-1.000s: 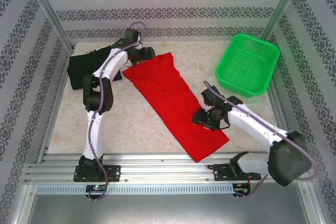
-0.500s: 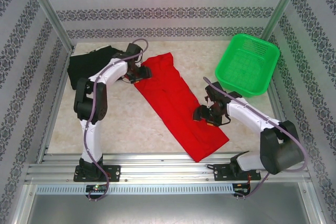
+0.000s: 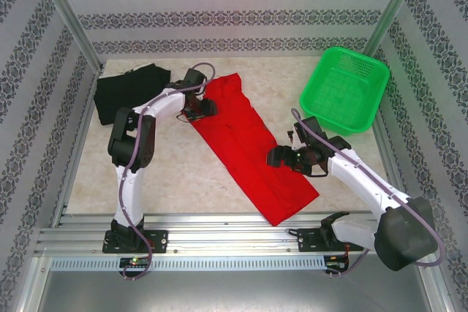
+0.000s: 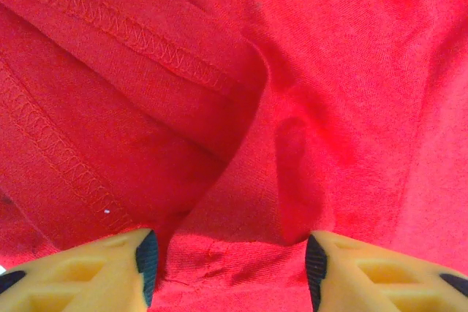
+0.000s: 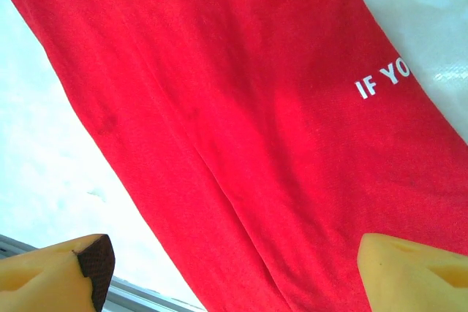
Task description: Fold and stack the t-shirts
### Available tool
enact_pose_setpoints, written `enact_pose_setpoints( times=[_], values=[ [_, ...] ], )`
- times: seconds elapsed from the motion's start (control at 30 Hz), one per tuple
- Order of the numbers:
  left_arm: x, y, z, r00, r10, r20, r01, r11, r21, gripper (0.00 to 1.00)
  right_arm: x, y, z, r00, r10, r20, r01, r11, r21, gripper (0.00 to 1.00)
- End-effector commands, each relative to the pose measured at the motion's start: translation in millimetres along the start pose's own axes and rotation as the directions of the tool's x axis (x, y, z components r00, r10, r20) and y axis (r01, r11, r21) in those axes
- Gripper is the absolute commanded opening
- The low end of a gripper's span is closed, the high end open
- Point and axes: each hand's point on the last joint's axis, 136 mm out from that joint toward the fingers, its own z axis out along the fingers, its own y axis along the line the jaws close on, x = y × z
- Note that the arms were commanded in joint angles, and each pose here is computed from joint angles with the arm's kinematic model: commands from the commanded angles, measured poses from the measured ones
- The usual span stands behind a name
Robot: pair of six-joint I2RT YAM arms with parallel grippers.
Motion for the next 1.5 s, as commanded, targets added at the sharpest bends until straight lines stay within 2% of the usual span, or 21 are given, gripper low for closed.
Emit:
enact_pose_setpoints(
  times=[0.0, 0.2, 0.33, 0.7, 0.97, 1.07, 1.2, 1.47],
  values=[
    [3.8, -4.5, 8.3, 0.999, 0.042, 0.012, -0.042, 0.999, 0.015, 0.52, 2.7, -2.4, 0.5, 1.0, -0.005, -0.002, 0.005, 1.0, -0.011, 0.87],
    [12.2, -6.6, 3.7, 0.999, 0.045, 0.027, -0.046, 0.998, 0.038, 0.33, -2.5, -1.4, 0.5, 1.0, -0.008, 0.007, 0.008, 1.0, -0.008, 0.87],
    [15.6, -5.7, -5.5, 0.998, 0.048, 0.051, -0.05, 0.998, 0.039, 0.25, -5.4, 0.8, 1.6, 1.0, -0.011, 0.006, 0.011, 1.0, -0.013, 0.87],
    [24.3, -7.1, -30.9, 0.988, 0.072, 0.137, -0.08, 0.995, 0.052, 0.18, -7.2, -0.3, 6.8, 1.0, -0.002, 0.003, 0.002, 1.0, -0.011, 0.87],
    [41.5, -20.1, -29.5, 0.986, 0.074, 0.148, -0.091, 0.989, 0.117, 0.14, -10.3, -3.8, 12.0, 1.0, -0.001, 0.002, 0.001, 1.0, 0.008, 0.87],
    [49.7, -9.0, -28.7, 0.986, 0.051, 0.162, -0.067, 0.994, 0.092, 0.14, -12.2, -4.6, 14.1, 1.0, 0.002, 0.001, -0.002, 1.0, 0.013, 0.87],
    [37.2, -7.1, -43.4, 0.973, 0.035, 0.227, -0.054, 0.995, 0.081, 0.18, -13.2, -1.8, 15.6, 1.0, 0.001, 0.0, -0.001, 1.0, -0.003, 0.87],
    [8.2, -6.9, -46.4, 0.96, 0.001, 0.279, -0.025, 0.996, 0.082, 0.45, -8.1, -3.3, 15.0, 1.0, -0.011, -0.002, 0.011, 1.0, -0.009, 0.9]
  ],
)
